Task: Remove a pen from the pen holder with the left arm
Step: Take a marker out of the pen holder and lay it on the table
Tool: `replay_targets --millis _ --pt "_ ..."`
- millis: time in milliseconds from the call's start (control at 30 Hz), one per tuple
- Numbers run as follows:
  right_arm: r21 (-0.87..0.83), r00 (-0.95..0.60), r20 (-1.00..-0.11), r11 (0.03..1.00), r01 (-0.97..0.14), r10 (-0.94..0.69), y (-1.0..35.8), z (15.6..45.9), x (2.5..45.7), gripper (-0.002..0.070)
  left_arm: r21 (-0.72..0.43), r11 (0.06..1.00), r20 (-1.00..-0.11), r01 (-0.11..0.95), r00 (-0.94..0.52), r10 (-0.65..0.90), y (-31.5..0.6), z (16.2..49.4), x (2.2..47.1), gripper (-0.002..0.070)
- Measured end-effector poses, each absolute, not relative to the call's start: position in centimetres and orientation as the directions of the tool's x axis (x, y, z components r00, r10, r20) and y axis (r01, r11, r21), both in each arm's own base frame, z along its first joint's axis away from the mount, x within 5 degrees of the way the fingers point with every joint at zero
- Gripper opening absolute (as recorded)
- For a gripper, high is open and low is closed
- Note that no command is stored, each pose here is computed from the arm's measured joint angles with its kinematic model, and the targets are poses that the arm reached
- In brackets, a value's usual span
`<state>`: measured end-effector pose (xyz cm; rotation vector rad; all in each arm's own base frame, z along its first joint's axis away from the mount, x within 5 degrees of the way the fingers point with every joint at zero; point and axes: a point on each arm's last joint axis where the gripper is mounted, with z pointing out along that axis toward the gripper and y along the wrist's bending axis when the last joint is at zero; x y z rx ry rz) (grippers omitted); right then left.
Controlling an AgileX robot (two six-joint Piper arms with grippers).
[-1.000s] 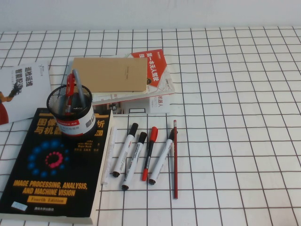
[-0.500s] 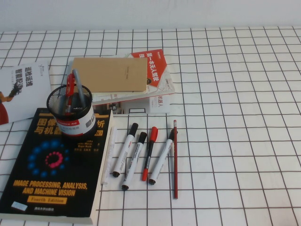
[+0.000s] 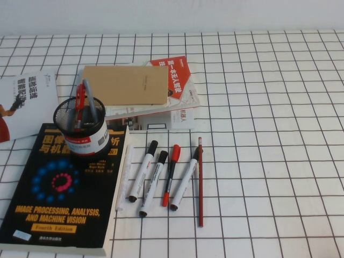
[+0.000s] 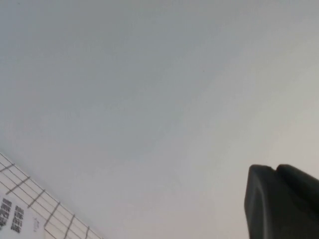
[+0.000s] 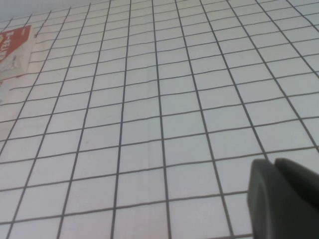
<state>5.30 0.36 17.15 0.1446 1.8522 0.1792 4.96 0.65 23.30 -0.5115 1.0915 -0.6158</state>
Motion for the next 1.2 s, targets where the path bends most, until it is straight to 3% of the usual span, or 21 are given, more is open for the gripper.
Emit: replay_targets --millis 67,167,267,500,767,900,1200 --pt "0.197 -0.284 -0.94 0.98 0.007 0.191 0.4 17.2 5.3 -0.0016 -0.678 0.7 -0.632 0.224 0.307 -0.711 0.5 23.3 5.0 -0.0003" --pt "0.197 -0.284 -0.94 0.98 0.007 0.191 0.4 17.2 5.3 -0.0017 -0.68 0.716 -0.691 0.158 0.189 -0.697 0.1 23.2 5.2 -0.0003" --pt "0.197 -0.284 -0.94 0.98 0.007 0.191 0.4 17.2 5.3 -0.0016 -0.597 0.798 -0.783 0.075 0.159 -0.601 0.2 24.9 4.7 -0.0003" --pt "0.197 -0.284 -0.94 0.98 0.007 0.191 0.4 17.2 5.3 -0.0016 -0.398 0.917 -0.903 0.012 0.17 -0.394 0.4 29.9 5.4 -0.0003" --pt "0.197 -0.284 -0.94 0.98 0.007 0.191 0.4 17.2 5.3 -0.0017 -0.283 0.957 -0.956 -0.066 -0.057 -0.287 0.5 29.4 10.6 -0.0003" --pt "0.197 -0.284 -0.94 0.98 0.007 0.191 0.4 17.2 5.3 -0.0016 -0.236 0.971 -0.967 -0.025 -0.096 -0.238 0.1 28.8 12.6 -0.0003" --pt "0.197 -0.284 -0.94 0.98 0.007 0.191 0.4 17.2 5.3 -0.0016 -0.119 0.964 -0.984 0.239 -0.158 -0.082 -2.8 28.0 15.3 -0.0003"
